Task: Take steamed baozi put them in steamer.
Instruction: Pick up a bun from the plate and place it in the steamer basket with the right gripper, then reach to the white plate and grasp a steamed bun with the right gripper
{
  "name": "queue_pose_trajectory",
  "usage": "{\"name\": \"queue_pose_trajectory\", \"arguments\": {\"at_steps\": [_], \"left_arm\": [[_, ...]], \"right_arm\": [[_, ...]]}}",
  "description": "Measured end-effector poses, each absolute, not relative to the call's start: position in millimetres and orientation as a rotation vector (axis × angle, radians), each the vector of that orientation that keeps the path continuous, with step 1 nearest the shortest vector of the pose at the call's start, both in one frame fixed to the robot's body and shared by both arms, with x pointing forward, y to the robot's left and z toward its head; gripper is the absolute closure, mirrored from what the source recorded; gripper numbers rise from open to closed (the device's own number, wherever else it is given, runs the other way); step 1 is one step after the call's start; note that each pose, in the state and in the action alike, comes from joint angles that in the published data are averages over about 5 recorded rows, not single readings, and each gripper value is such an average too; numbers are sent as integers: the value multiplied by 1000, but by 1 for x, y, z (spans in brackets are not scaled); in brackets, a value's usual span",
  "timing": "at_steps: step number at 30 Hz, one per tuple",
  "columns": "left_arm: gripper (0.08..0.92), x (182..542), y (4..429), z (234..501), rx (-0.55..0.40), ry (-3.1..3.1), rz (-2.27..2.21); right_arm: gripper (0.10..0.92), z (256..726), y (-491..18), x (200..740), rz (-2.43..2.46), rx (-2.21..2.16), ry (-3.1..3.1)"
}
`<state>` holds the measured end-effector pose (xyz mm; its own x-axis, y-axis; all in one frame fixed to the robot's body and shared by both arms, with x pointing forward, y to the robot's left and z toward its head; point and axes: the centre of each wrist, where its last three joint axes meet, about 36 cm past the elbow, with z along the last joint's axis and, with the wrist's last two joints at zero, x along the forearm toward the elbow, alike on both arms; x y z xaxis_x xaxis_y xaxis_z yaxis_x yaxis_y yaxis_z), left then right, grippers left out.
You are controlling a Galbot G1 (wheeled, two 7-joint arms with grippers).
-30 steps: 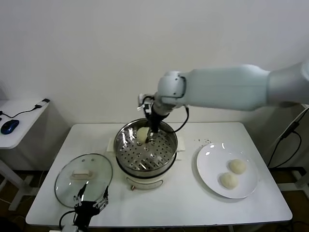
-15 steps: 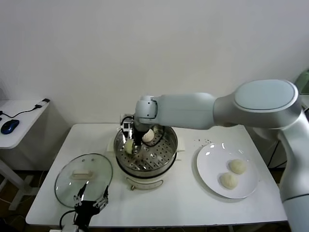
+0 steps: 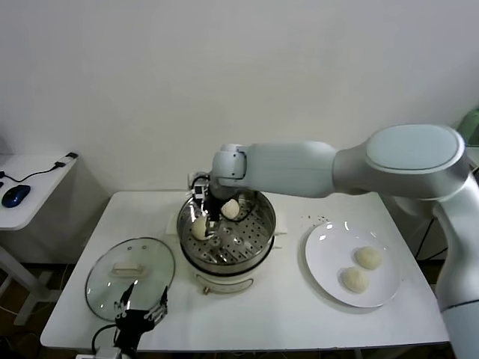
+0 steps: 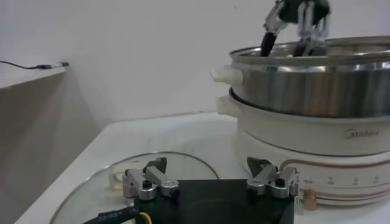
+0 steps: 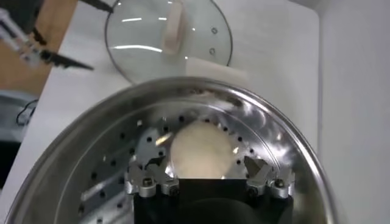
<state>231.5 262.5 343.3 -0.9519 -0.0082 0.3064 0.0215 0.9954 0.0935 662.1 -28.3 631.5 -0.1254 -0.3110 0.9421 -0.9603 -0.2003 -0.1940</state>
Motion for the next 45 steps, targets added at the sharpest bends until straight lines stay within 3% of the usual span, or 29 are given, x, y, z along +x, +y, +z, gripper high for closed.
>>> {"name": "queue_pose_trajectory", "arguments": {"at_steps": [10, 15, 20, 28, 45], "left_arm": [[177, 233, 265, 343, -2, -2827, -140], [177, 234, 264, 344, -2, -2831, -138], [177, 234, 264, 345, 1, -2832, -138], [177, 232, 265, 346, 14, -2832, -136], [177, 228, 267, 344, 29, -2824, -139]], "right_arm": [[199, 695, -217, 656, 1350, 1411, -1382], [200, 673, -306, 625, 1297, 1332, -1346], [199, 630, -364, 593, 1233, 1287, -1327], [199, 563, -402, 560, 1171, 1250, -1313], [200, 479, -401, 559, 1164, 1202, -1335]]}}
